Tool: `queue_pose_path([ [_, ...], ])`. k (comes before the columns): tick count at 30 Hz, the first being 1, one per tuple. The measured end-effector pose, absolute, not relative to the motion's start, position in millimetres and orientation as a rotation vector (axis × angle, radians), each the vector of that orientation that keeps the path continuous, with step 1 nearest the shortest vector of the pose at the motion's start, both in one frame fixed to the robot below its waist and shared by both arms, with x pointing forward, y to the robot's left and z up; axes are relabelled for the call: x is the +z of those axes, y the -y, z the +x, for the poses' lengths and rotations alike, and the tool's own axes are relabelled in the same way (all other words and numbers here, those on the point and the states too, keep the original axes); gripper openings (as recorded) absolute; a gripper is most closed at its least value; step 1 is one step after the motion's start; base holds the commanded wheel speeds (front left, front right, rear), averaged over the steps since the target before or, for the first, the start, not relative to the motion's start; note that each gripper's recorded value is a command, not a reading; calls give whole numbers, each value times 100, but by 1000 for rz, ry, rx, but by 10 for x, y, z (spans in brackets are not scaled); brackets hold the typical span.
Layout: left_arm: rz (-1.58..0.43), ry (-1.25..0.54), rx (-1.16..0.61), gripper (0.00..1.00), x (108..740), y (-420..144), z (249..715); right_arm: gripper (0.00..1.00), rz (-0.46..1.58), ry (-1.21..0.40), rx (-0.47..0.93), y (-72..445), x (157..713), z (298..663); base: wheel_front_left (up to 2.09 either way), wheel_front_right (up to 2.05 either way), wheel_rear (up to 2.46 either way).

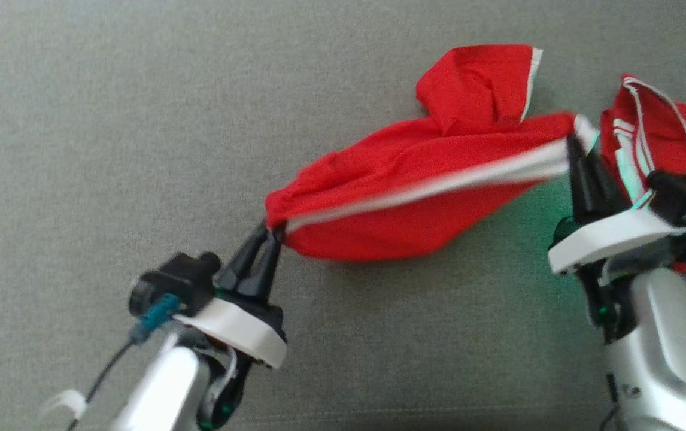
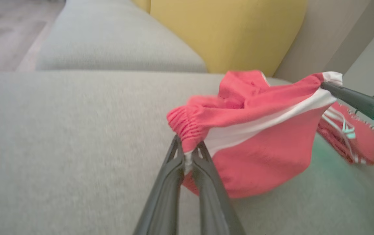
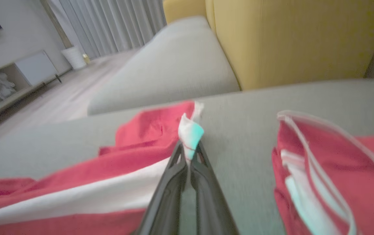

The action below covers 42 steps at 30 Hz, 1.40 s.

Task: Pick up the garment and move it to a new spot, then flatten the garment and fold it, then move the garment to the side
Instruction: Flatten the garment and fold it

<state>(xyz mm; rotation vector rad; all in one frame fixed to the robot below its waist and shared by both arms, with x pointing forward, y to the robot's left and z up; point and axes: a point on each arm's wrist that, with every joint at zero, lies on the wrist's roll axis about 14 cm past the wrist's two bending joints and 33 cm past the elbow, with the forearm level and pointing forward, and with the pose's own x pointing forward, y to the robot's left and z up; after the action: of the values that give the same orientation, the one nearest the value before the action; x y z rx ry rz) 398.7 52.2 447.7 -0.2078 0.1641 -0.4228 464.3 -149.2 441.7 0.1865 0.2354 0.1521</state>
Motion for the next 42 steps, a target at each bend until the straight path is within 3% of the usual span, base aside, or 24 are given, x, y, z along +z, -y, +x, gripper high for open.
queue_pose_path([
  [8,-176,129,-385,0,5489,-789,4125,0,164,45,220,1454,5644,4622,0,0,0],
  [15,-142,440,-391,0,6712,-919,4159,0,100,348,273,1410,6931,4388,0,0,0],
  [19,-107,527,-395,0,7122,-961,4084,0,80,458,288,1391,7407,4205,0,0,0],
  [31,-141,469,-365,0,7068,-1044,4204,0,115,424,286,1392,7381,4232,0,0,0],
  [36,-158,429,-361,0,6984,-1037,4536,0,177,333,300,1344,7168,4599,0,0,0],
  [42,-158,480,-357,0,7169,-1011,5073,0,210,330,329,1211,7304,5200,0,0,0],
])
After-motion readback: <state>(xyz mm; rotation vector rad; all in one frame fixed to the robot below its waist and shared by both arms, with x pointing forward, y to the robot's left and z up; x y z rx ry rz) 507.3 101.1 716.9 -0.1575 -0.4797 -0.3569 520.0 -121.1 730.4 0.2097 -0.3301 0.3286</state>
